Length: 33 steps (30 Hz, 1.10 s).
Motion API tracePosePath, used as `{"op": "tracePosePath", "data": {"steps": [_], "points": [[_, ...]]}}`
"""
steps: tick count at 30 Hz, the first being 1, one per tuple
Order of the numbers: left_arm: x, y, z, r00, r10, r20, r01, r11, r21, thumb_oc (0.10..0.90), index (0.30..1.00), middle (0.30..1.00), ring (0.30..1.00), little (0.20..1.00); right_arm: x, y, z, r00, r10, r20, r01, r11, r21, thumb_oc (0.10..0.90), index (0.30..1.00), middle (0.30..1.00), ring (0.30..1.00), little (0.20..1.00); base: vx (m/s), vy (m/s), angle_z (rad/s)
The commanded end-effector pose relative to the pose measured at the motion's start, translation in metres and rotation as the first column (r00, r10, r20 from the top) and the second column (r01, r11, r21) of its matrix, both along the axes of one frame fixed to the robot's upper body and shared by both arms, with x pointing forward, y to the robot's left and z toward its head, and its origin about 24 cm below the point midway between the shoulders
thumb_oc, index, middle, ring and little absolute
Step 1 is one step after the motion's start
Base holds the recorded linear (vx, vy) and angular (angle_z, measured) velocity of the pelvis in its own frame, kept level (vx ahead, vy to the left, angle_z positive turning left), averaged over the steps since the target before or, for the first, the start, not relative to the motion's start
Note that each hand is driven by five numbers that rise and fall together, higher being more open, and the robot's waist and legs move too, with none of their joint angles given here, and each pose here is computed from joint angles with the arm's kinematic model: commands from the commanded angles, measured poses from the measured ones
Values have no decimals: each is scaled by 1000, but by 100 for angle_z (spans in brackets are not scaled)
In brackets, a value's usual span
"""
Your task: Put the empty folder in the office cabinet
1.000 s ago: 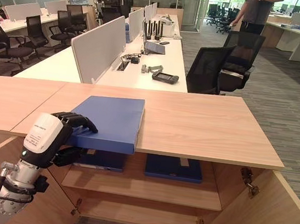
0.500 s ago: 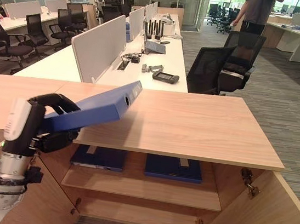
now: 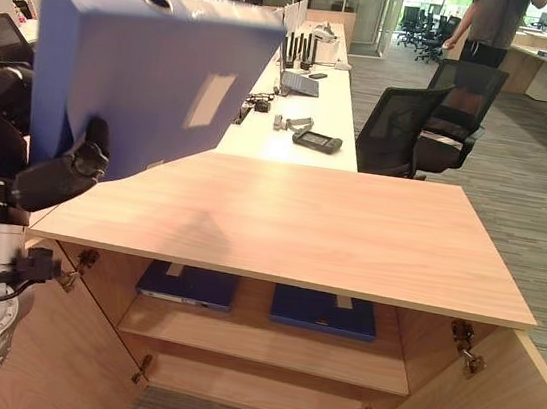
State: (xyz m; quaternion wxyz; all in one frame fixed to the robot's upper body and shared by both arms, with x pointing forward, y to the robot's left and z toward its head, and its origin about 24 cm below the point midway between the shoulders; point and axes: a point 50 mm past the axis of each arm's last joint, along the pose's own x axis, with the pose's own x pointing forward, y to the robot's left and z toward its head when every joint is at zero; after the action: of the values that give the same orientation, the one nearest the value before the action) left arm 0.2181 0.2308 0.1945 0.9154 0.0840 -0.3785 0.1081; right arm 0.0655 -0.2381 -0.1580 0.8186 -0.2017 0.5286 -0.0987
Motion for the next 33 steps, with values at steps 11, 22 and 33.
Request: {"op": "tracePosePath", "data": {"steps": [11, 22, 33], "points": [[-6, 10, 33, 861, -339, 380, 478, 795, -374, 400, 300, 300, 300, 300, 58, 32, 11, 978, 99, 184, -125, 983, 135, 800, 900, 900, 900, 900, -19, 18, 5], [2, 58, 4, 802, -549, 233, 587, 655, -476, 400, 300, 300, 300, 300, 97, 53, 40, 896, 166, 412, -283, 928, 241, 800, 900, 900, 900, 900, -3, 3, 0], [-4, 36, 25, 636, -772, -17, 741, 616, -268, 400, 300, 300, 300, 300, 80, 49, 26, 926, 214, 310, -297, 920, 254, 800, 900, 900, 900, 900, 6, 3, -4]]}}
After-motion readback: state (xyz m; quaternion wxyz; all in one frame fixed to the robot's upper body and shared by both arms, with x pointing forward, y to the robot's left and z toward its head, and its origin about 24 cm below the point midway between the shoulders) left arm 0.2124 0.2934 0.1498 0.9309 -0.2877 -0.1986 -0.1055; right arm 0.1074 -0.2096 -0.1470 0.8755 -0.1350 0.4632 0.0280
